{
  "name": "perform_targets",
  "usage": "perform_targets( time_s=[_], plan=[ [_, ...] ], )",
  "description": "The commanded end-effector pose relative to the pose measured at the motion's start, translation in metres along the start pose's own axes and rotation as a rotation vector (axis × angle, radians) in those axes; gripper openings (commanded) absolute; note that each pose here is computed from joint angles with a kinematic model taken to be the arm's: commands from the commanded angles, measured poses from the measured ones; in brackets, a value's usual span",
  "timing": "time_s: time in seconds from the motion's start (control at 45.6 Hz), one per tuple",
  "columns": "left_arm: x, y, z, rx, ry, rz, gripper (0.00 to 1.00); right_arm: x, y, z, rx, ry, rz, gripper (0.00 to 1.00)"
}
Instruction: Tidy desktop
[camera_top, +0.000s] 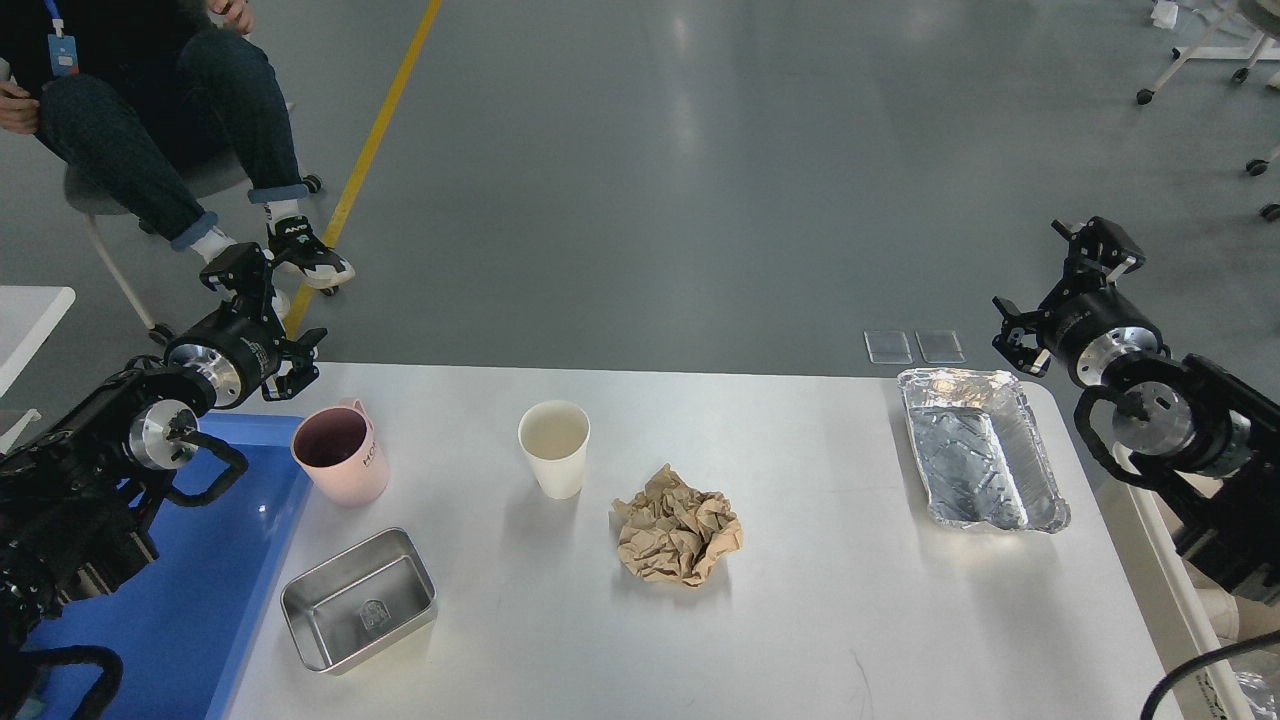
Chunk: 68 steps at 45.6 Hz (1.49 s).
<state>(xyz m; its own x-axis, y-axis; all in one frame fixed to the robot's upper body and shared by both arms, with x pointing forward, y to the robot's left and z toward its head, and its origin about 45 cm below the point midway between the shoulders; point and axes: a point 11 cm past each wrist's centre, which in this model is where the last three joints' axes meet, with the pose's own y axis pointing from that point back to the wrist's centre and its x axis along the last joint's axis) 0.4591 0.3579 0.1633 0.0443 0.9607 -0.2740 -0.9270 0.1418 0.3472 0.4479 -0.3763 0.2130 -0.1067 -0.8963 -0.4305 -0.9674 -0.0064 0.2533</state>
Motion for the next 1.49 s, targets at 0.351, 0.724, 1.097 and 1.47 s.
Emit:
perform_targets(
  time_s=[0.351,0.724,1.097,1.47],
  plan=[
    [-0.005,-0.004,0.005,-0.015,0.000,0.016,1.00,0.000,0.000,0.000,0.000,0.000,-0.001,1.00],
    [-0.033,-0.011,-0.004,0.172,-0.299,-0.070,1.00,0.000,0.000,0.000,0.000,0.000,0.001,1.00],
    [-0.054,0.040,0.013,0.198,-0.655,-0.260,1.00,0.005,0.001,-0.005,0.007,0.008,0.010,1.00],
    [0.049,0.200,0.002,0.491,-1.012,-0.184,1.00,0.009,0.003,-0.007,0.009,0.014,0.012,1.00]
  ],
)
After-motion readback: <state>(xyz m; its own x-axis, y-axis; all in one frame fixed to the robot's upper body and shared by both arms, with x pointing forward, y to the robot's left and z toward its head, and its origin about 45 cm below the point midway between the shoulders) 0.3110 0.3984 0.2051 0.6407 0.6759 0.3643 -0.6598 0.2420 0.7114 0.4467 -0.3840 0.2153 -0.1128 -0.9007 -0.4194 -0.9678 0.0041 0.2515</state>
